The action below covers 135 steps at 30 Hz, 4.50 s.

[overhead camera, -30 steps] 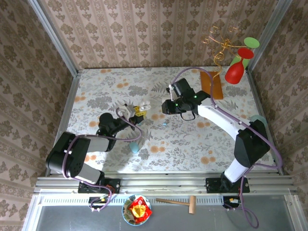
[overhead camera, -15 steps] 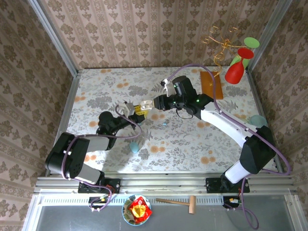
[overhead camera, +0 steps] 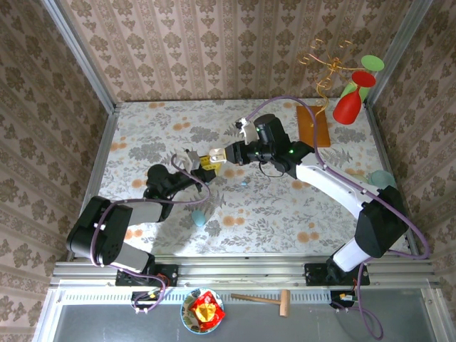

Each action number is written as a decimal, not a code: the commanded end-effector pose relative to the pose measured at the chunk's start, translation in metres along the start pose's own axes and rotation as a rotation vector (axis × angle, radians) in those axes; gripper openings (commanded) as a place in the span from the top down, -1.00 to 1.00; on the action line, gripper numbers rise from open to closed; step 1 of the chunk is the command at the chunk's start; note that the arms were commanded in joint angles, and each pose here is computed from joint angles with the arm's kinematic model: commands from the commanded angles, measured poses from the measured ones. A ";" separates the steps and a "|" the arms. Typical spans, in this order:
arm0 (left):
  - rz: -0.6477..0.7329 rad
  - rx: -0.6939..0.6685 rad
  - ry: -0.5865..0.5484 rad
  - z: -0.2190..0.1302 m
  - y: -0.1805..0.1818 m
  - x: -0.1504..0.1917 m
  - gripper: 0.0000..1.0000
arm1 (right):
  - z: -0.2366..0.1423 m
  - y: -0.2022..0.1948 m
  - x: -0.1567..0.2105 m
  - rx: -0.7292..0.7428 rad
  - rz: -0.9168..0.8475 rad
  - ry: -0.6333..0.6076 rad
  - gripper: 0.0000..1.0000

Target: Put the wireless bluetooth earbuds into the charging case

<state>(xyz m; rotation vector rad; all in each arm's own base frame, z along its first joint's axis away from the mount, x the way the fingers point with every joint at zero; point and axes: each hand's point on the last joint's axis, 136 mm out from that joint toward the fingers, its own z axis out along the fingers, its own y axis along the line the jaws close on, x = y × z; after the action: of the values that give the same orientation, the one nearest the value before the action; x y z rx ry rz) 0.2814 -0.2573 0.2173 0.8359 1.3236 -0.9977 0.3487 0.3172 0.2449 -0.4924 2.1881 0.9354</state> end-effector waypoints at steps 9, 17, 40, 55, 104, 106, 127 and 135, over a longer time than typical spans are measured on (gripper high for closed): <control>0.022 0.016 -0.083 0.006 -0.004 -0.036 1.00 | 0.003 0.012 0.007 -0.053 -0.057 0.012 0.45; 0.018 0.009 -0.073 0.007 -0.003 -0.030 1.00 | -0.015 0.015 -0.010 -0.014 -0.030 -0.045 -0.19; 0.062 0.018 -0.084 0.008 -0.006 -0.035 1.00 | -0.022 -0.035 0.002 0.164 0.165 -0.051 0.06; 0.065 0.021 -0.091 0.008 -0.007 -0.039 1.00 | -0.011 -0.022 -0.002 0.085 0.133 -0.023 0.03; 0.446 -0.187 0.013 0.010 0.036 -0.001 1.00 | 0.010 -0.007 -0.011 0.156 0.522 0.051 0.10; 0.449 -0.191 0.014 0.010 0.037 0.000 1.00 | 0.011 -0.006 -0.014 0.149 0.517 0.050 0.09; 0.454 -0.180 0.007 0.010 0.034 -0.003 1.00 | 0.029 -0.017 -0.011 0.153 0.544 0.109 0.52; 0.414 -0.178 -0.003 0.010 0.034 -0.006 1.00 | 0.025 -0.013 -0.011 0.131 0.407 0.125 0.55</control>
<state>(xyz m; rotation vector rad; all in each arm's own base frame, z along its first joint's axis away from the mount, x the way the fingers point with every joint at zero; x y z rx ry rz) 0.3180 -0.2500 0.2062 0.9335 1.2009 -0.5270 0.3760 0.3256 0.2276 0.0873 2.5132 0.9923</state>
